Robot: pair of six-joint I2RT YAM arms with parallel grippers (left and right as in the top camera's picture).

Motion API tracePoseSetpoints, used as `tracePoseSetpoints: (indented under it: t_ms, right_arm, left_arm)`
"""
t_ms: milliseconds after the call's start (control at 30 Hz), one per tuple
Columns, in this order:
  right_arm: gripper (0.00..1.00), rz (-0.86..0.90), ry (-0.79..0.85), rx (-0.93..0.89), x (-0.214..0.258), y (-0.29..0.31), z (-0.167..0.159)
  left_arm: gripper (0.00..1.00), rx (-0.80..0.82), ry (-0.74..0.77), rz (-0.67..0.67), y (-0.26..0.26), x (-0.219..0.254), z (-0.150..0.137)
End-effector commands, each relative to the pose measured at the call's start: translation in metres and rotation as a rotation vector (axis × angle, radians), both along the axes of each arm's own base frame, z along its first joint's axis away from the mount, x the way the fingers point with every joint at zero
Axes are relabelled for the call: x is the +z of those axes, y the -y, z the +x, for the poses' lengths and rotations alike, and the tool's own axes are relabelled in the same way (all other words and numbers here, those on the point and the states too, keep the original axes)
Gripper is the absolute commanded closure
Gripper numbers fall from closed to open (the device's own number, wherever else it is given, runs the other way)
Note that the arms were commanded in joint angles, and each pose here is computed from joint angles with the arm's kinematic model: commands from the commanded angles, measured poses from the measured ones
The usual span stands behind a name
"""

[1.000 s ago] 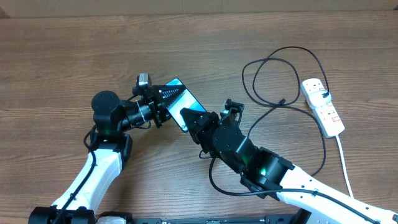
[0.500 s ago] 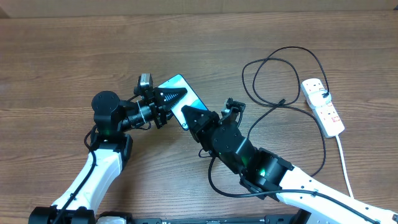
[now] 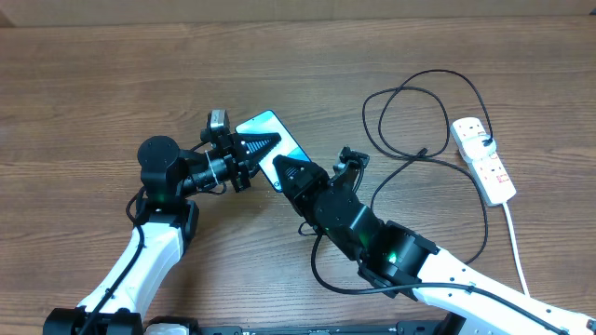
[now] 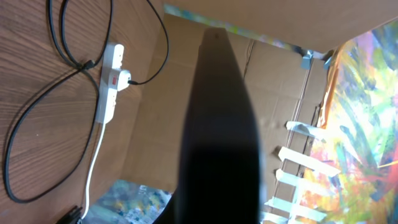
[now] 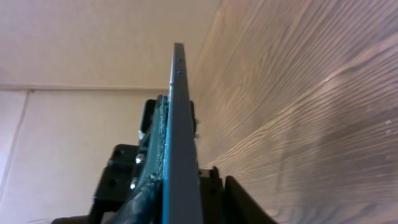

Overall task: Plug charger to phone and switch on socket
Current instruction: 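Open the right gripper and release the smartphone to the left gripper, then move the right gripper to the black cable and grasp its USB-C plug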

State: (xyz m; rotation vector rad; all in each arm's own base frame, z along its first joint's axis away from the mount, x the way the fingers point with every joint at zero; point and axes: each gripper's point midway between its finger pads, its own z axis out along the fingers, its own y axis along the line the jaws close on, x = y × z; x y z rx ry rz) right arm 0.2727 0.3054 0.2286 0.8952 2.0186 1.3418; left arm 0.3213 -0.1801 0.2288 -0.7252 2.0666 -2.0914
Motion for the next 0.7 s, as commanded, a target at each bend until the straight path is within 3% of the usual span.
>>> tracePoseSetpoints:
  t_ms: [0, 100, 167, 300, 400, 533, 667]
  right_arm:
    - [0.63, -0.071, -0.006, -0.06, -0.014, 0.012, 0.009]
    - [0.44, -0.106, -0.029, -0.06, -0.023, 0.016, 0.006]
    - [0.41, -0.139, -0.051, -0.059, -0.031, 0.02, 0.004]
    - [0.35, -0.205, -0.086, -0.055, -0.045, 0.027, -0.001]
    - [0.27, -0.352, -0.021, 0.02, -0.049, 0.033, -0.005]
    - [0.18, -0.534, 0.103, 0.12, -0.042, 0.041, -0.009]
    - [0.07, -0.688, 0.187, 0.09, -0.033, 0.064, -0.005]
  left_arm:
    - [0.95, -0.014, 0.081, 0.018, 0.001, 0.008, -0.002]
    - [0.91, 0.012, 0.169, 0.07, -0.001, 0.005, 0.003]
    - [0.91, 0.016, 0.2, 0.124, -0.002, -0.006, 0.004]
    - [0.94, 0.006, 0.118, 0.225, -0.005, -0.044, -0.002]
    - [0.96, -0.028, 0.033, 0.298, -0.008, -0.075, -0.015]
    - [0.96, -0.059, -0.022, 0.317, -0.009, -0.088, -0.026]
    - [0.96, -0.096, -0.054, 0.271, -0.004, -0.083, -0.032]
